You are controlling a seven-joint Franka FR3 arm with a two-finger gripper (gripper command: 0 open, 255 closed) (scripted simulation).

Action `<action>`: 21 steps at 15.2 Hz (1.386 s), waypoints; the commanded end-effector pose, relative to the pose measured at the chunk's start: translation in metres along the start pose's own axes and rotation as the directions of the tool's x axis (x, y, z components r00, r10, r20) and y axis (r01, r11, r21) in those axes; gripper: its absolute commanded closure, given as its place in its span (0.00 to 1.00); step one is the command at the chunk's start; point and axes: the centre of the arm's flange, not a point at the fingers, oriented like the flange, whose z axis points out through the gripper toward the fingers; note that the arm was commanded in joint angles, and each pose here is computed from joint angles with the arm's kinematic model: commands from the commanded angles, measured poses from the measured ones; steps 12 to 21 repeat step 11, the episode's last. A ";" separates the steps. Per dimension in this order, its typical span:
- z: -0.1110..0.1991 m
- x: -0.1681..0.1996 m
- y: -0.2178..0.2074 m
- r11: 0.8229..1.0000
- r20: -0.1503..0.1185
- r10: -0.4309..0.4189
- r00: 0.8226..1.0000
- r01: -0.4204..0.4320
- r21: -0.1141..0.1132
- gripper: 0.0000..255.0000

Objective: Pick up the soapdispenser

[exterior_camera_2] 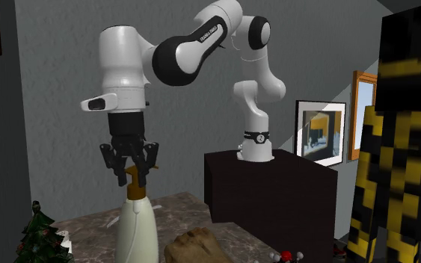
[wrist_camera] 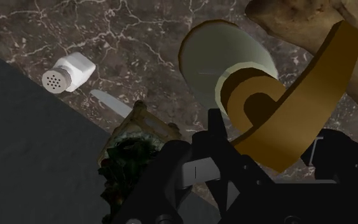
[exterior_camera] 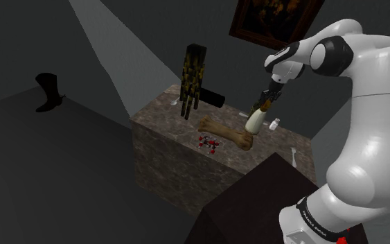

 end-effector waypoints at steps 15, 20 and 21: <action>-0.054 -0.002 -0.002 1.000 0.000 0.000 1.000 0.000 0.000 1.00; -0.054 -0.002 -0.002 1.000 0.000 0.000 1.000 0.000 0.000 1.00; -0.054 -0.002 -0.002 1.000 0.000 0.000 1.000 0.000 0.000 1.00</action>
